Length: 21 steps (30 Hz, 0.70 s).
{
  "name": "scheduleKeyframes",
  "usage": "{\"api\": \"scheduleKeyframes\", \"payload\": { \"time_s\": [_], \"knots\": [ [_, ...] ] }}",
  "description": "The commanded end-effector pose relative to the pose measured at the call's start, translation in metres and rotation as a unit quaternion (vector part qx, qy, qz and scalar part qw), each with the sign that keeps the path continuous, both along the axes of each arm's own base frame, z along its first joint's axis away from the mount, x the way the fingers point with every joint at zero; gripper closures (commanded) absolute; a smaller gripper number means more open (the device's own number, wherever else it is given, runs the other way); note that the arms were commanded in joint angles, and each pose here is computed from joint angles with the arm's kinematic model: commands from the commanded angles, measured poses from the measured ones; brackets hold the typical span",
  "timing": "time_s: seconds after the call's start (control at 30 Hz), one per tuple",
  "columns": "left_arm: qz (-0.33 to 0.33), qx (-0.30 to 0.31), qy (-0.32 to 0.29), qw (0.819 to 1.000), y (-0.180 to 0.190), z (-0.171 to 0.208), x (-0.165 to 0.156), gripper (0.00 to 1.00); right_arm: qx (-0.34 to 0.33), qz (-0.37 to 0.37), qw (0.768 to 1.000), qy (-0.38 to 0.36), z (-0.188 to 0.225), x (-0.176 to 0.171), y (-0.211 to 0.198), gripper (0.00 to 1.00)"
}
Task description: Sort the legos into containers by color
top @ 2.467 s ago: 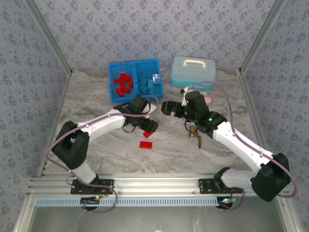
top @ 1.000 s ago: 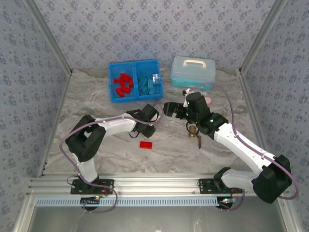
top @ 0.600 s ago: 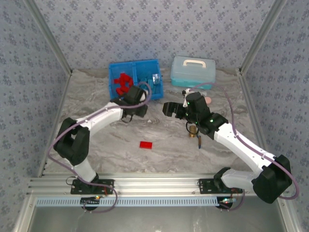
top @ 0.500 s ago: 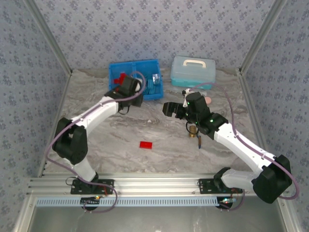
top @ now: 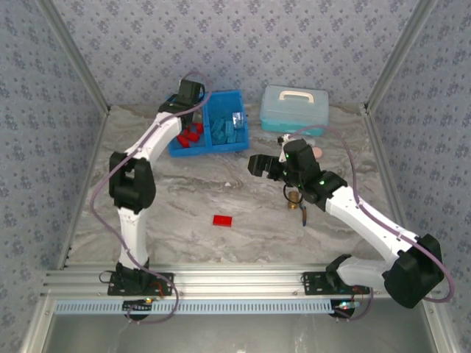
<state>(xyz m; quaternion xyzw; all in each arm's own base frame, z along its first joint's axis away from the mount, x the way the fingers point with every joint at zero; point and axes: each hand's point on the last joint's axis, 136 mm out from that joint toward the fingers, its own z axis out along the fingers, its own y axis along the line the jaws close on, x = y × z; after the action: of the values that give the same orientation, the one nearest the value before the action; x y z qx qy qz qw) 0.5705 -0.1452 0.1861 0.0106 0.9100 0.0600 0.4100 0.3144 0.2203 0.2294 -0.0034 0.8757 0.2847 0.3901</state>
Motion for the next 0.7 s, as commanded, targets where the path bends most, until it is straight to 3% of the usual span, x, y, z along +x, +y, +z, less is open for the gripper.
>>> {"api": "scheduleKeyframes", "payload": {
  "time_s": [0.0, 0.23, 0.4, 0.67],
  "knots": [
    [0.013, 0.018, 0.011, 1.0, 0.007, -0.012, 0.018, 0.77, 0.008, 0.001, 1.0, -0.005, 0.007, 0.003, 0.0, 0.0],
    [0.026, 0.009, 0.031, 0.999, 0.008, -0.052, 0.049, 0.75, 0.003, -0.004, 1.0, -0.002, 0.005, 0.003, -0.004, 0.0],
    [0.028, -0.003, 0.044, 0.999, 0.007, -0.068, 0.05, 0.71, 0.005, -0.006, 1.0, -0.003, 0.006, 0.004, -0.005, 0.0],
    [0.028, -0.021, 0.03, 0.999, 0.007, -0.044, 0.043, 0.56, 0.008, -0.003, 1.0, 0.0, 0.005, 0.006, -0.002, 0.0]
  ]
}}
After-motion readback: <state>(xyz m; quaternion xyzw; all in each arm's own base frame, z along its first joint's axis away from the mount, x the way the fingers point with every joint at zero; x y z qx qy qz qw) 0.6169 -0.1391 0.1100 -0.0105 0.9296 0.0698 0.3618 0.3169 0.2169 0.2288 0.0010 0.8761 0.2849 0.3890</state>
